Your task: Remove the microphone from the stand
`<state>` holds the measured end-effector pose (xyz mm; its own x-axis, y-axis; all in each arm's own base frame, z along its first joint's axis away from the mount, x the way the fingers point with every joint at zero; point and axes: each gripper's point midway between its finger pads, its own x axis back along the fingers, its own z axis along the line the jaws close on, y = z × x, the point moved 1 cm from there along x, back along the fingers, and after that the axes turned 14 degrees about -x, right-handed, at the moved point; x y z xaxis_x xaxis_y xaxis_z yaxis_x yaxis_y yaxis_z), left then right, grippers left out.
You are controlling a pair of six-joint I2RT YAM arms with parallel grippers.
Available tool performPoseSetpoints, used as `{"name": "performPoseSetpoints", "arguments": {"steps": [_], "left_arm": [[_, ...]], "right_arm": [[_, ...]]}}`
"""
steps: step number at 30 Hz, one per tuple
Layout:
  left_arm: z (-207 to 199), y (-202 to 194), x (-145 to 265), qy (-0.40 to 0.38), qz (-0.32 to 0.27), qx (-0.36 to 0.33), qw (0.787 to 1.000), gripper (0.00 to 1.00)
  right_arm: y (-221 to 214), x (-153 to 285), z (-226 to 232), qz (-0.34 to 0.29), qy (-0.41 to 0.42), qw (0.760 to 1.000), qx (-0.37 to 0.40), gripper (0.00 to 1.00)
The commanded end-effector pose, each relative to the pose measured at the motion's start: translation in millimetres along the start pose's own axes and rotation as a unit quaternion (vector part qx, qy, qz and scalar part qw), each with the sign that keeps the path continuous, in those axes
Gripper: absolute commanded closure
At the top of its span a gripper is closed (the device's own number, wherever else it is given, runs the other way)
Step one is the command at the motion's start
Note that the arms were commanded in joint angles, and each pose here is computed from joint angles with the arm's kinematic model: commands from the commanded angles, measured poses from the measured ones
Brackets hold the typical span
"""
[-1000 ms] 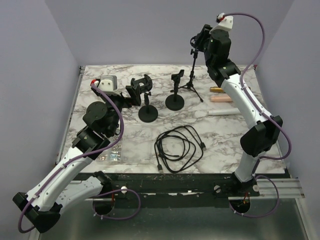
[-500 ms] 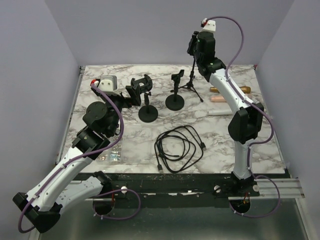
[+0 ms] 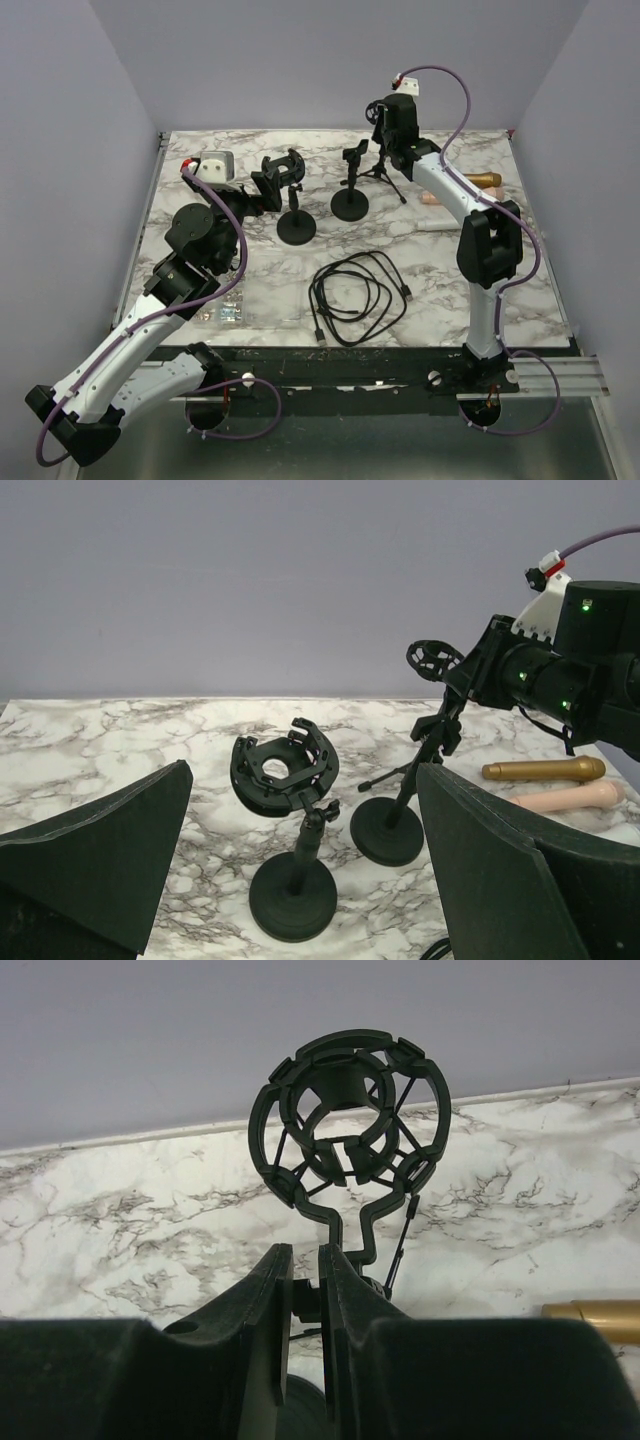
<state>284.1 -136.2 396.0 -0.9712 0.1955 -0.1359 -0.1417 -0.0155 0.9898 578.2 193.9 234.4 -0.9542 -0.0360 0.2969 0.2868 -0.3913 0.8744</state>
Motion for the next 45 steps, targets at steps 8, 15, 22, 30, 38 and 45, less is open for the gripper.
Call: {"name": "performPoseSetpoints", "arguments": {"steps": [8,15,22,30,38,45], "left_arm": [[1.8,15.5,0.4,0.002,-0.017,0.004,1.0,0.01],[0.0,14.0,-0.6,-0.001,-0.014,0.007,1.0,0.01],[-0.2,13.8,-0.6,-0.001,-0.014,0.008,1.0,0.01],[1.4,12.3,-0.7,0.005,-0.014,0.006,1.0,0.01],[-0.1,22.0,9.6,-0.005,-0.031,0.062,0.998,0.02],[-0.5,2.3,43.1,-0.038,-0.041,0.126,0.99,0.01]], "right_arm": [[38.8,20.2,14.5,-0.019,0.02,1.0,-0.009,0.77],[63.6,62.2,20.2,-0.024,0.043,0.998,-0.031,0.73],[59.6,118.8,2.5,-0.008,0.051,0.998,-0.046,0.64],[51.5,195.2,-23.9,0.004,0.066,0.996,-0.066,0.46],[31.4,279.3,-57.6,0.019,0.087,0.992,-0.086,0.08],[2.3,327.6,-93.6,0.028,0.077,0.991,-0.105,0.0]]}}
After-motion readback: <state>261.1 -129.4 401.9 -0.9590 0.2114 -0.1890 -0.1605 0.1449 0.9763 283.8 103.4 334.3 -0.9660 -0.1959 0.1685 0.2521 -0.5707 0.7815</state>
